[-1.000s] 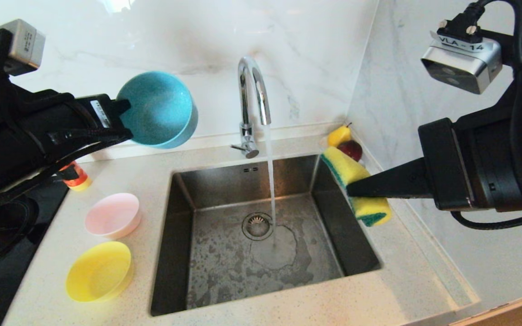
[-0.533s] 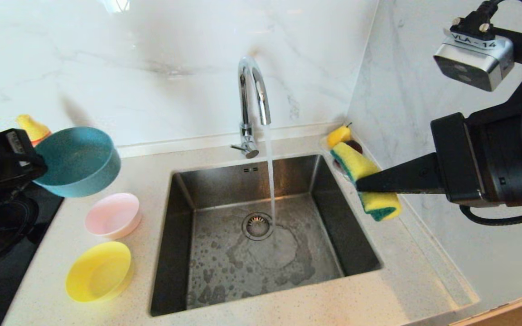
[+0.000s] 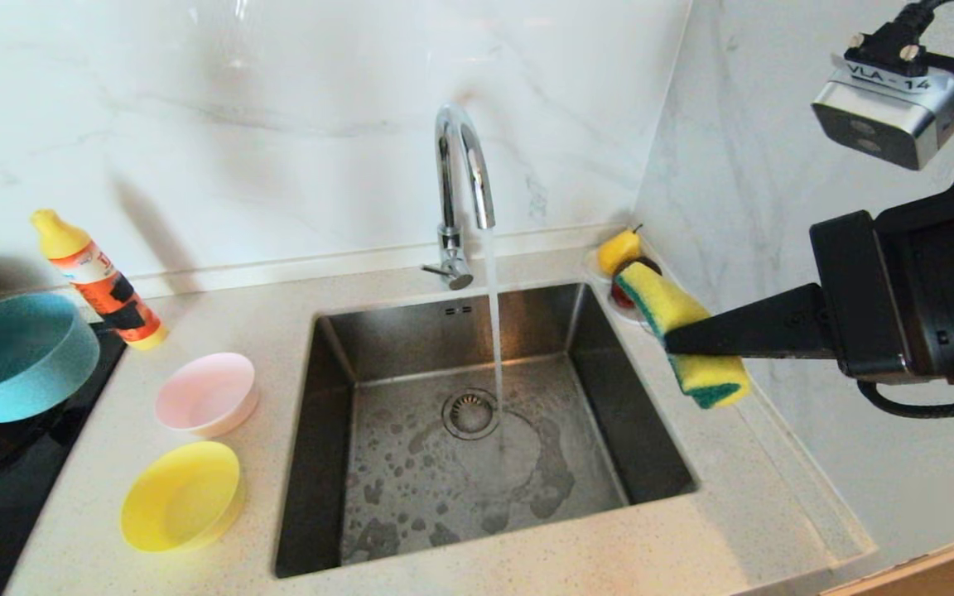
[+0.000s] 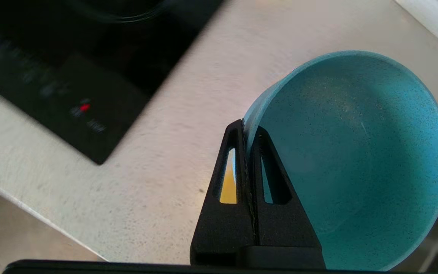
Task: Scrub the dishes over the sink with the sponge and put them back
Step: Place the bowl on the table
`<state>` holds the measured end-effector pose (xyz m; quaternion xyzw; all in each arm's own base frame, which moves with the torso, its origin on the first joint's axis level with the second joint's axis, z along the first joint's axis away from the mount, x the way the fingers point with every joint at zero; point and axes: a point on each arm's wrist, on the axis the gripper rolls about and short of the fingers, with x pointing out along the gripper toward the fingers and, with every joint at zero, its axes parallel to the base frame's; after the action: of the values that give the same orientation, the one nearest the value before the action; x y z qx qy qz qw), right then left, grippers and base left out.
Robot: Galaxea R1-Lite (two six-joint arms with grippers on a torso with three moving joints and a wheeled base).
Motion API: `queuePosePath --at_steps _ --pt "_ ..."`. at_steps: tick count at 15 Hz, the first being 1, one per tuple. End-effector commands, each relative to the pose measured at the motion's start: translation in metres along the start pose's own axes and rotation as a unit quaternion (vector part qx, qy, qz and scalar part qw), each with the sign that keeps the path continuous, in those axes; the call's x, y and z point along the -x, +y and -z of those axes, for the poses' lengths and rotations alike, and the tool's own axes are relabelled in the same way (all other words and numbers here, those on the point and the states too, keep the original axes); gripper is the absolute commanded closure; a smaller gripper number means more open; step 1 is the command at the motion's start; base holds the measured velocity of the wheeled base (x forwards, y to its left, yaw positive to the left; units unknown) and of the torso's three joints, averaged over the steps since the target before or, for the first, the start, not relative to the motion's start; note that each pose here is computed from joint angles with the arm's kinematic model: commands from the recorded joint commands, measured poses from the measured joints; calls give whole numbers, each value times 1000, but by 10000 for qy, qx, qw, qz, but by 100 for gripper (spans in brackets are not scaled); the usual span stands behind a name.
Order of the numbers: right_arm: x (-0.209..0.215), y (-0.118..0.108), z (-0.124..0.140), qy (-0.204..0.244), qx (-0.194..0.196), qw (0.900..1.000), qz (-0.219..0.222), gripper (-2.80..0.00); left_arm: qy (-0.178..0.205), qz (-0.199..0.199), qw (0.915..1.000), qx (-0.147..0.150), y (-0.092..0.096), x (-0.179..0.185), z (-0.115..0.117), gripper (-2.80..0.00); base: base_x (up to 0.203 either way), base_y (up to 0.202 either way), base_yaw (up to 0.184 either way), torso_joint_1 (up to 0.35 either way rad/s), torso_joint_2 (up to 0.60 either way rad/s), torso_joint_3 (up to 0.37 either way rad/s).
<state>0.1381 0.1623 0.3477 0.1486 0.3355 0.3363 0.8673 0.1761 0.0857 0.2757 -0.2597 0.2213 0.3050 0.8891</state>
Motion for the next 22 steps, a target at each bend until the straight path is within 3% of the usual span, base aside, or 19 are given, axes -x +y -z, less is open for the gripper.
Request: queuePosePath --at_steps 1,5,11,17,22 --pt "2 -2 3 31 -14 10000 27 0 178 -564 9969 516 19 -31 -9 0 0 0 0 0 0 0" --pt "6 -2 4 6 -6 10000 0 0 297 -1262 9822 1362 57 -87 -25 0 0 0 0 0 0 0" --pt "6 -3 4 16 -8 10000 3 0 334 -1720 9635 2025 105 -153 -32 0 0 0 0 0 0 0" --pt "6 -3 4 12 -16 10000 10 0 644 -2036 9495 2297 142 -206 -29 0 0 0 0 0 0 0" --pt "5 -3 5 37 -23 10000 14 0 427 -1656 9580 2303 141 -218 -47 0 0 0 0 0 0 0"
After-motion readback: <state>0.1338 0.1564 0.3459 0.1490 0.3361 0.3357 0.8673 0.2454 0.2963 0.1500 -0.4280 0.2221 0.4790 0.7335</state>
